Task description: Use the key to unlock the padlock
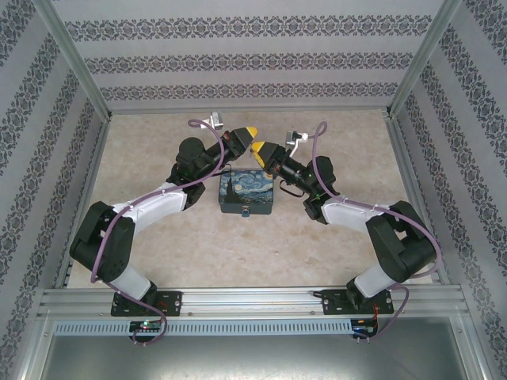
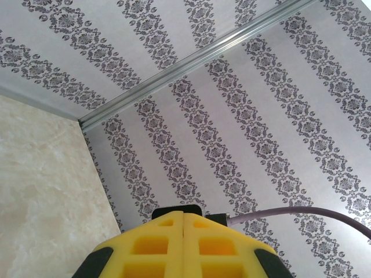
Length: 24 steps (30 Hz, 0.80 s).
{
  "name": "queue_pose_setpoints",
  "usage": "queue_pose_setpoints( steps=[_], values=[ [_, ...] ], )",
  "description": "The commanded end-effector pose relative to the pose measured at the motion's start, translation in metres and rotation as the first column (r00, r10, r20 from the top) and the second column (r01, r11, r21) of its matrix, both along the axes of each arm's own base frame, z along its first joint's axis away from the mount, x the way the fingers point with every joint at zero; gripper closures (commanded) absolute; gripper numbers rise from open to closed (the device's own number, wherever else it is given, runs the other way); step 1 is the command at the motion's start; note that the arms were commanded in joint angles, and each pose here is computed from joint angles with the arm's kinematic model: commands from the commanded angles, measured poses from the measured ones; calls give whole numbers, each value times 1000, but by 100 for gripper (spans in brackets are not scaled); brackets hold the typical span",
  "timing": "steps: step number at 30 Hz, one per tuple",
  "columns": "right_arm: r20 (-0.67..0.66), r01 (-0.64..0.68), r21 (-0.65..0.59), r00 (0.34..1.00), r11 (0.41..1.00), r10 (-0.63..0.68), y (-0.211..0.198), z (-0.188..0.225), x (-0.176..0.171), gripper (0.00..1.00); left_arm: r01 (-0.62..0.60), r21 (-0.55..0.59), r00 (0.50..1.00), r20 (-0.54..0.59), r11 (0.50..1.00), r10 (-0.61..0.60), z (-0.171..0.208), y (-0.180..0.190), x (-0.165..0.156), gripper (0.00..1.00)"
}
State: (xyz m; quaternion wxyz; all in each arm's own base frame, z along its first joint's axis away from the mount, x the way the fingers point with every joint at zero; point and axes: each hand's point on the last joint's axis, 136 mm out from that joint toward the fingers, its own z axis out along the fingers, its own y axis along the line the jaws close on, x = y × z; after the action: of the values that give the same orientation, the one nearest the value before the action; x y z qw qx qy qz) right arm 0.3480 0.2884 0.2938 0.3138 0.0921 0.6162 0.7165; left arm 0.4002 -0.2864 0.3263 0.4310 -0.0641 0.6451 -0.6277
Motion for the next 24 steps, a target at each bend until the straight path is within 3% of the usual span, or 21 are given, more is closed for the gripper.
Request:
queue_pose_setpoints(
  steps=[1, 17, 24],
  values=[
    [52, -27, 30, 998, 999, 25, 7, 17, -4, 73, 2, -29, 999, 39, 1000, -1, 11, 3, 0, 100],
    [54, -19, 42, 998, 999, 16, 5, 21, 1, 83, 4, -36, 999, 32, 999, -3, 8, 3, -1, 100],
    [46, -18, 38, 999, 999, 16, 4, 17, 0, 100, -2, -42, 1000, 28, 999, 3, 7, 4, -1, 100]
  ],
)
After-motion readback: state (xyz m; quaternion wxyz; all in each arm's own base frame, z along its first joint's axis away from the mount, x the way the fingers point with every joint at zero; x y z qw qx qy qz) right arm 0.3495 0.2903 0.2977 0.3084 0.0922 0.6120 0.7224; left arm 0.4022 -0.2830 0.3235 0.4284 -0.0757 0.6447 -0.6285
